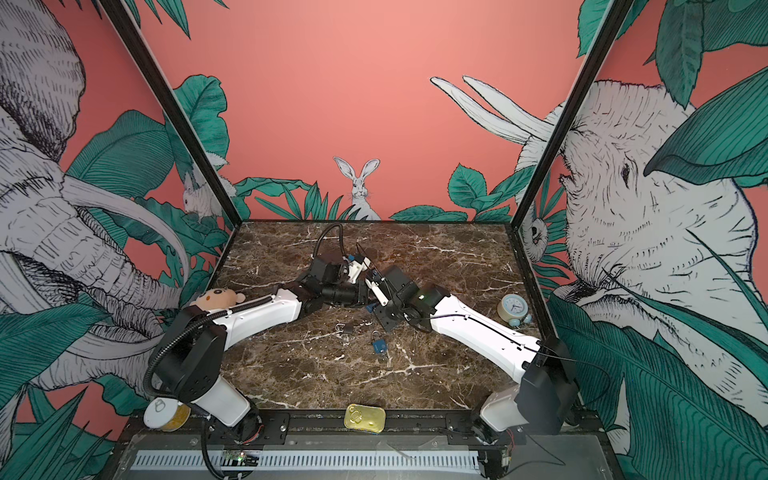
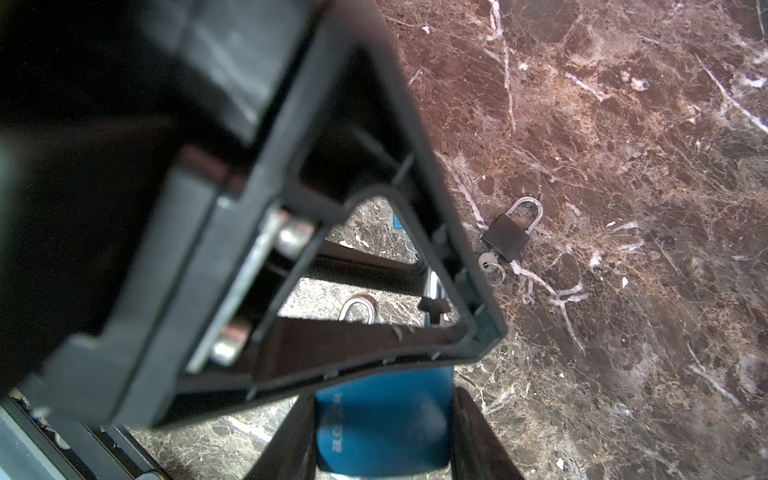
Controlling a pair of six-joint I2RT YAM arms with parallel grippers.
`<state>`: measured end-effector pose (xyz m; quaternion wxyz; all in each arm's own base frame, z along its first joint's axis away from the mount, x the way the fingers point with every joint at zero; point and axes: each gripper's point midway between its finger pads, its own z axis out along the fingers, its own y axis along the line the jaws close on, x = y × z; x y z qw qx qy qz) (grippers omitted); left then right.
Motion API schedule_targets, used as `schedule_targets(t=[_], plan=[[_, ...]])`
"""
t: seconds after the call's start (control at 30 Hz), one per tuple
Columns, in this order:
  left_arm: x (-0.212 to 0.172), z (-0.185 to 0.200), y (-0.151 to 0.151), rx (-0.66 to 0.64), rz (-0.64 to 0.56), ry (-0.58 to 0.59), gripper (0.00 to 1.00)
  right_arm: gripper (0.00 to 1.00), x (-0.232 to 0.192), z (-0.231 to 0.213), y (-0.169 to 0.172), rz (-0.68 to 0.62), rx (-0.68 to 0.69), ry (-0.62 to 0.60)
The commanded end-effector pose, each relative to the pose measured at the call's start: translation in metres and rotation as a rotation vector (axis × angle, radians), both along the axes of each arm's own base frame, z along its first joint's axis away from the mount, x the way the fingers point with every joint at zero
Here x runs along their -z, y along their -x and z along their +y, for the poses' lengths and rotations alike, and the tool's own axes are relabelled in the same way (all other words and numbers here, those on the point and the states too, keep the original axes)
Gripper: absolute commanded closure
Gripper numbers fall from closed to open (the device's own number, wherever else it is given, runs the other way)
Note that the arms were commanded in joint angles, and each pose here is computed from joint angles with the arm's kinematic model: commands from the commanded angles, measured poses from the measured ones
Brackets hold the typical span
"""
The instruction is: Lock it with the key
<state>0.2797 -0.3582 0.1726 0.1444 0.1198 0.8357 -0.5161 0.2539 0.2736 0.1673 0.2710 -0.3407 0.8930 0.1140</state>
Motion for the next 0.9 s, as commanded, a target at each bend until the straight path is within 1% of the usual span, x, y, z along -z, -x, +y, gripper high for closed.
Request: schedule_targets(t=[0.0,0.4,0.53,0.6,0.63,0.73,0.77,0.87], plan=[[-0.02,-0.009,-0.002,0.02,-0.035,0.052,0.67,0.75,-0.018,0.01,-0.006,-0.047,-0.01,-0.031],[-0.015,-0.015,-0.004,0.029,-0.021,0.066,0.68,0.75,-0.022,0.013,-0.005,-0.056,-0.021,-0.032],[-0.013,-0.015,-0.005,0.026,-0.016,0.067,0.71,0.75,-0.022,0.013,-0.005,-0.06,-0.022,-0.026],[-0.013,-0.016,-0.005,0.028,-0.014,0.067,0.74,0.75,-0.023,0.013,-0.005,-0.06,-0.021,-0.028],[-0.012,-0.016,-0.005,0.03,-0.011,0.067,0.78,0.75,-0.023,0.013,-0.005,-0.059,-0.021,-0.027],[-0.009,-0.017,-0.004,0.038,-0.003,0.065,0.92,0.76,-0.025,0.015,-0.005,-0.062,-0.016,-0.037],[-0.008,-0.017,-0.003,0.04,0.001,0.064,1.0,0.76,-0.026,0.015,-0.005,-0.063,-0.015,-0.042],[-0.005,-0.016,-0.003,0.034,0.006,0.057,1.0,0.77,-0.026,0.016,-0.005,-0.062,-0.007,-0.052]])
